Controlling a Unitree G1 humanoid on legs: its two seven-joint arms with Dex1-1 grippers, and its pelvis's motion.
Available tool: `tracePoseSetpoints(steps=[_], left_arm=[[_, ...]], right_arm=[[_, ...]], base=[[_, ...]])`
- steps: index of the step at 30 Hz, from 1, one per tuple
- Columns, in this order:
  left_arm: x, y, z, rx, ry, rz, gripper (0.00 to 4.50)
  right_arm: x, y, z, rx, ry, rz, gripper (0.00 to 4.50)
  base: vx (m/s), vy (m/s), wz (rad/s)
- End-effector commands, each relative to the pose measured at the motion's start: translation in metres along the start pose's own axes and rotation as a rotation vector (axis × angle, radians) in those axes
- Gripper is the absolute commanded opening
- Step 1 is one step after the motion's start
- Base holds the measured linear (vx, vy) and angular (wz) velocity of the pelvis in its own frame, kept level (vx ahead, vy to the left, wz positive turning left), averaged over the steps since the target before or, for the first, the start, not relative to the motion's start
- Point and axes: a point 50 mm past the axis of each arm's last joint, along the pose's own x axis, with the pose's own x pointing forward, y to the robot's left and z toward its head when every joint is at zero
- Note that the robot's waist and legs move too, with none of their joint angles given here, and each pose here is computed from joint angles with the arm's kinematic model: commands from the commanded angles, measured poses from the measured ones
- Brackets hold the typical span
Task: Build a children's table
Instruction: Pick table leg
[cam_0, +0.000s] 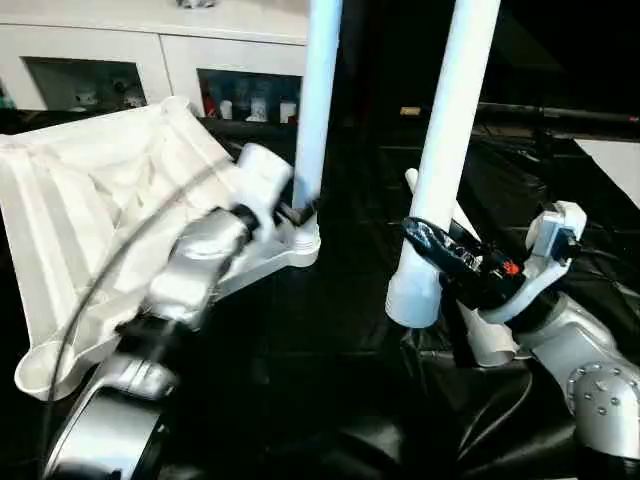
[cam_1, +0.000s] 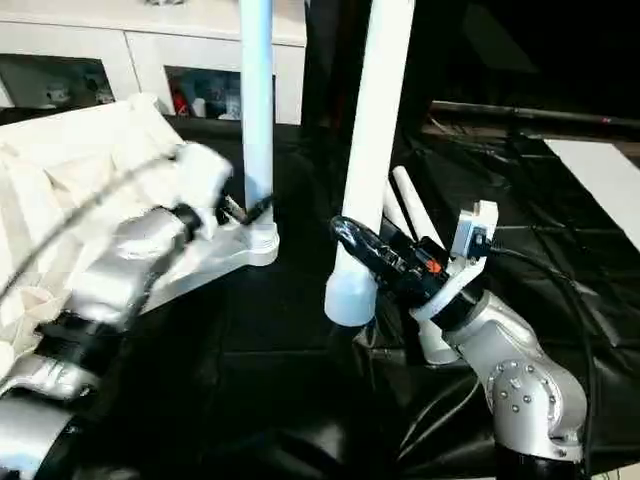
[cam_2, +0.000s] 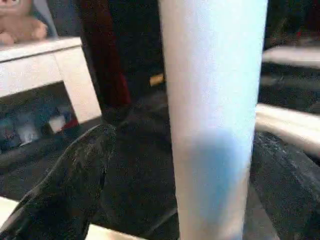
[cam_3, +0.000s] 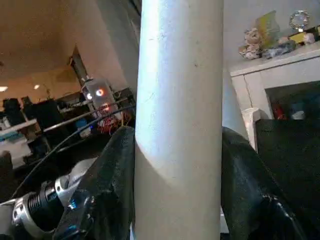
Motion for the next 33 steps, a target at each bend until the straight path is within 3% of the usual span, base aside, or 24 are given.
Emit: tracePoseSetpoints(steps=[1,4,6,7,9,13,14,16,20,26,30,33], left_arm=[[-0.008,0.003,0.002,-0.051,-0.024,-0.017,4.50],[-0.020,0.005,-0.002,-0.145,-0.041,-0.049,4.50],[-0.039,0.003,0.002,-0.353,-0.082,-0.181,4.50],[-0.039,0.003,0.002,-0.354,-0.083,-0.181,4.50],[-0.048,0.000,0.024,-0.514,-0.215,-0.242,4.50],[-0.056,0.000,0.042,-0.635,-0.348,-0.283,4.50],[-0.059,-0.001,0.047,-0.682,-0.384,-0.326,4.50],[-0.062,-0.004,0.052,-0.716,-0.403,-0.367,4.50],[-0.062,-0.008,0.057,-0.784,-0.409,-0.392,4.50],[-0.064,-0.013,0.060,-0.825,-0.401,-0.400,4.50],[-0.047,-0.002,0.049,-0.794,-0.285,-0.157,4.50],[-0.042,0.005,0.042,-0.833,-0.244,-0.052,4.50]], right_arm=[[0.005,0.007,0.004,-0.024,-0.002,0.051,1.84],[0.008,0.010,0.002,-0.024,0.015,0.081,1.84],[0.014,0.011,0.000,-0.035,0.045,0.113,1.84],[0.014,0.011,0.000,-0.035,0.045,0.113,1.84],[0.021,0.009,-0.004,-0.088,0.106,0.114,1.84],[0.032,0.003,-0.014,-0.176,0.197,0.090,1.84],[0.038,0.001,-0.020,-0.240,0.251,0.079,1.84],[0.045,0.000,-0.023,-0.262,0.262,0.069,1.84],[0.062,-0.012,-0.032,-0.388,0.296,-0.058,1.84],[0.075,-0.005,-0.042,-0.400,0.299,-0.035,1.84],[0.077,-0.011,-0.054,-0.585,0.394,-0.061,1.84],[0.079,-0.016,-0.057,-0.697,0.422,-0.105,1.84]], base=[[0.000,0.000,0.00],[0.000,0.000,0.00],[0.000,0.000,0.00],[0.000,0.000,0.00],[0.000,0.000,0.00],[0.000,0.000,0.00],[0.000,0.000,0.00],[0.000,0.000,0.00],[0.000,0.000,0.00],[0.000,0.000,0.00],[0.000,0.000,0.00],[0.000,0.000,0.00]])
